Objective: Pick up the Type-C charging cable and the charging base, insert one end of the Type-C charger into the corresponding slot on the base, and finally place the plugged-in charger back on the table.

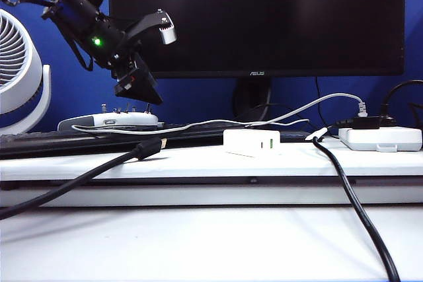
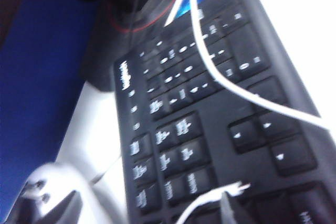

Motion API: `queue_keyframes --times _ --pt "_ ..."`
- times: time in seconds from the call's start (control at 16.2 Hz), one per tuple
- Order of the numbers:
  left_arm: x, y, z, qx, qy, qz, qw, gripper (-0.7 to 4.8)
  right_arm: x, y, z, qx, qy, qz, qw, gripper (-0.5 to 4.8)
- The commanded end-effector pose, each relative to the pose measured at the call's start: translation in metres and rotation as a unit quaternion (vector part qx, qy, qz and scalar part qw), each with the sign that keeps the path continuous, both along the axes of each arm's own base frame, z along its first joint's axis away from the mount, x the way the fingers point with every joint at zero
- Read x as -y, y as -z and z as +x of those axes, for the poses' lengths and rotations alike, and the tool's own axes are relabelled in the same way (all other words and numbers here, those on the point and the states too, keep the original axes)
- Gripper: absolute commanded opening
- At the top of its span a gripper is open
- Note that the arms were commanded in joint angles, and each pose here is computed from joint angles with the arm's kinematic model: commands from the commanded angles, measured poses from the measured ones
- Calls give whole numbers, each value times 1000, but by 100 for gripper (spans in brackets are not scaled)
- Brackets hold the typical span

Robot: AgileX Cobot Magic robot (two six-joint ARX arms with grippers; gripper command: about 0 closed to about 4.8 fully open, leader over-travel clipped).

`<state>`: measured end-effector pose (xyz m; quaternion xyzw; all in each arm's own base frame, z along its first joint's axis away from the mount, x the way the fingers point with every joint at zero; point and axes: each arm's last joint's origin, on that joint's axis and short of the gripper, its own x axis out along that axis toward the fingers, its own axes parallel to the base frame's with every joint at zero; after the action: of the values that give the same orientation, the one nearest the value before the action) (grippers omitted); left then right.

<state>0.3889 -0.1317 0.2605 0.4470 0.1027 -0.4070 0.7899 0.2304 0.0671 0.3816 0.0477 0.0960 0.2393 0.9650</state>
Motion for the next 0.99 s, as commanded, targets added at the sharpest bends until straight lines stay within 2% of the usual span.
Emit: queue_keyframes --times 0.06,0.18,0.55,0.86,0.99 --pt "2 11 4 -20 19 -11 1000 340 0 -3 -1 8 -5 4 1000 -2" --pt "3 21 5 -45 16 -3 999 340 -1 -3 -1 8 -13 5 1000 -1" --pt "2 35 12 -63 -27 6 998 340 -1 -3 -1 8 -14 5 1000 -2" --pt "5 21 21 -87 -53 -19 995 331 -1 -3 -1 8 -14 5 1000 -1" --pt "5 12 20 -109 -56 -12 992 331 -1 -4 -1 8 -14 5 1000 -2"
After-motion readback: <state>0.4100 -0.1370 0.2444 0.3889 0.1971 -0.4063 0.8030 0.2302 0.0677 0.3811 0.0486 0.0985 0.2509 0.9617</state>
